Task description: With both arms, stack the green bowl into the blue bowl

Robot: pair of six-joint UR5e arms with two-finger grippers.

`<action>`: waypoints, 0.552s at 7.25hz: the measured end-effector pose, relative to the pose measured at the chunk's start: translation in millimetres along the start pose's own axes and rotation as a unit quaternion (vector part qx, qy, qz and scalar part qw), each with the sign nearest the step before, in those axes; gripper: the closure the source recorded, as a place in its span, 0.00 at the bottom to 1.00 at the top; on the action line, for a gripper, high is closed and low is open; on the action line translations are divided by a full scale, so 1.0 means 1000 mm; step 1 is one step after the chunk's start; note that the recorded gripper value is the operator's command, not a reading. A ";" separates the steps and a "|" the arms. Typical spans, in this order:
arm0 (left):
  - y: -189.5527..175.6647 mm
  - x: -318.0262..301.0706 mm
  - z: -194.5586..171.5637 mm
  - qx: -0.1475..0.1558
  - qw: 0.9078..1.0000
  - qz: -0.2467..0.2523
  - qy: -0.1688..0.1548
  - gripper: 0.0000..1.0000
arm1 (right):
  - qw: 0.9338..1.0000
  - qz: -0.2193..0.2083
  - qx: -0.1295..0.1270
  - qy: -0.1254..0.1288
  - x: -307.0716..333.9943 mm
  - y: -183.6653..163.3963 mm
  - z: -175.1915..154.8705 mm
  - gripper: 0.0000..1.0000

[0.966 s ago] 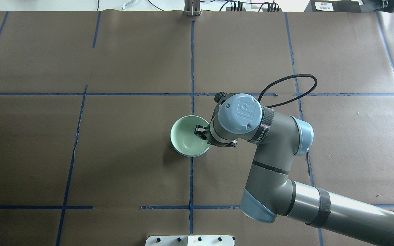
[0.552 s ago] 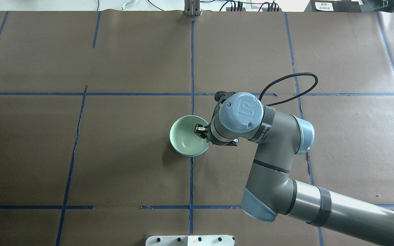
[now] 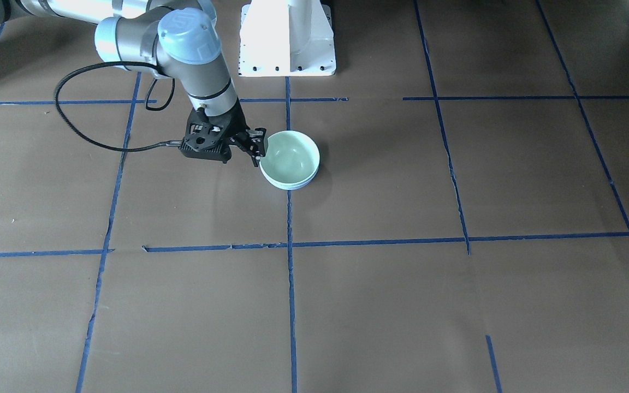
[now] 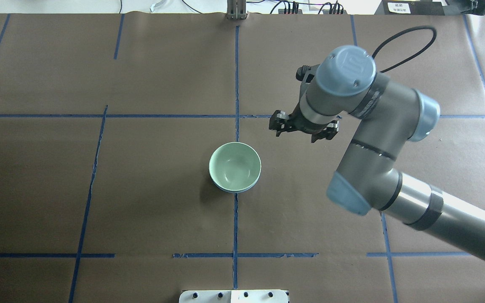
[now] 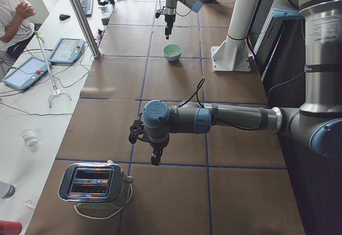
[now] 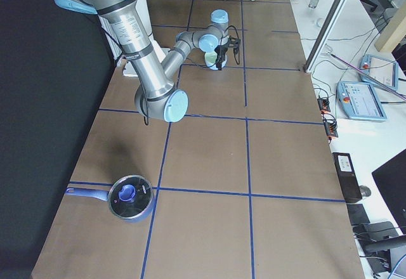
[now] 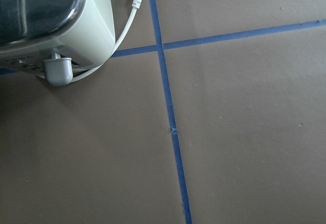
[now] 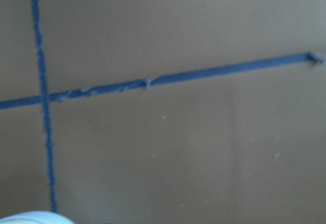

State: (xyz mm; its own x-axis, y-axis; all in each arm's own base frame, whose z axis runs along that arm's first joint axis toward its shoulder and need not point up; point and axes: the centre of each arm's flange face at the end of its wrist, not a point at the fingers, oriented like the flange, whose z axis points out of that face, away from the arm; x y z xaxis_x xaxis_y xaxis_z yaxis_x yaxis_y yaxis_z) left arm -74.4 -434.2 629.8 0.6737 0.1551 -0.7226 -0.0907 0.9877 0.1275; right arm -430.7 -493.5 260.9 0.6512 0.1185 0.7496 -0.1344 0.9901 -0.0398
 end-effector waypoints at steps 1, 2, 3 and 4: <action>0.000 -0.002 0.002 -0.003 1.000 -0.004 -0.003 0.00 | 0.999 -0.038 -0.012 0.007 0.063 -0.041 -0.016 0.00; -0.001 -0.001 0.003 -0.005 1.000 -0.013 -0.005 0.00 | 0.997 -0.078 -0.020 0.014 0.142 -0.073 -0.032 0.00; -0.002 0.002 0.006 -0.008 1.000 -0.020 -0.006 0.00 | 0.992 -0.118 -0.024 0.027 0.229 -0.091 -0.045 0.00; -0.003 0.004 0.010 -0.011 1.000 -0.019 -0.007 0.00 | 0.986 -0.157 -0.029 0.045 0.319 -0.096 -0.056 0.00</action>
State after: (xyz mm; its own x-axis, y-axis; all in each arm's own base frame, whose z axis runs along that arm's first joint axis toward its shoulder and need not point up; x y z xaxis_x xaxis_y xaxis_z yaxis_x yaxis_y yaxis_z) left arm -64.1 -436.7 632.7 0.6867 0.1177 -0.7173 -0.0810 0.9930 0.0854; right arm -168.1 -546.3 466.5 0.7182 -0.1912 0.6690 0.1260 0.9813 0.1452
